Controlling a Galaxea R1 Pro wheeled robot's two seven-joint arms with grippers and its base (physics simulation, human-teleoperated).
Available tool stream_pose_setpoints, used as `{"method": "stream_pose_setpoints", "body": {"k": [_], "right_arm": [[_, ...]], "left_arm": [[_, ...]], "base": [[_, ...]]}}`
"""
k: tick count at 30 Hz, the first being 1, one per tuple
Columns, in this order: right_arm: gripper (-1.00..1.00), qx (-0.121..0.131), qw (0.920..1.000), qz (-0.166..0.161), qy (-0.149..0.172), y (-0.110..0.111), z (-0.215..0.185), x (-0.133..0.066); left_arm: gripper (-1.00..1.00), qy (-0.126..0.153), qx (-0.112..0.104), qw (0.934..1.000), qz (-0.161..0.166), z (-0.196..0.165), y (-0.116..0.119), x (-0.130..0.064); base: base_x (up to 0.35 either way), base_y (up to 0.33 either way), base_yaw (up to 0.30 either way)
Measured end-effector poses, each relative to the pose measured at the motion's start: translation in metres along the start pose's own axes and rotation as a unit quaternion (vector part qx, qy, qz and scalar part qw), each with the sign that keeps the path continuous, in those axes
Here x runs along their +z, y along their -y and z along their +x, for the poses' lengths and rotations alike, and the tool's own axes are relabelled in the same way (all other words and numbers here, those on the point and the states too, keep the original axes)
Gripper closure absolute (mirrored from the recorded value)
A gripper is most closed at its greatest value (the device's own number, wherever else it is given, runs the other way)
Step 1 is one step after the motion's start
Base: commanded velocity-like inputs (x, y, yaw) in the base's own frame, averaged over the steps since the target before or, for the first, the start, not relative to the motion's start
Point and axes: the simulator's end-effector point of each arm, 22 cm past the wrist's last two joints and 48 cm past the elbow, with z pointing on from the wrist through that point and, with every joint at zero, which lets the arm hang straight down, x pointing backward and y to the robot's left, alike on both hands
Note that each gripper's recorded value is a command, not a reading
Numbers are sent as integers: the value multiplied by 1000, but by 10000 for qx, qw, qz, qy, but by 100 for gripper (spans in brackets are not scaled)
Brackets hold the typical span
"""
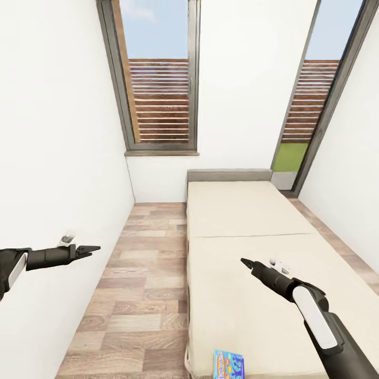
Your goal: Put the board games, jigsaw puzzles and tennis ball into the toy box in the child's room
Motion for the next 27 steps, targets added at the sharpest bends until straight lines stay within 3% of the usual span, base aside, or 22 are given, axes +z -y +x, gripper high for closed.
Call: {"method": "stream_pose_setpoints", "body": {"k": [9,27], "right_arm": [[-100,-2,10000,-5,9,-1,-1,-1],[-100,5,10000,6,1,0,0,-1]], "left_arm": [[-100,18,15,10000,6,-1,1,-1],[-100,21,18,10000,8,-1,2,-1]], "base": [[-15,22,244],[-1,41,18]]}}
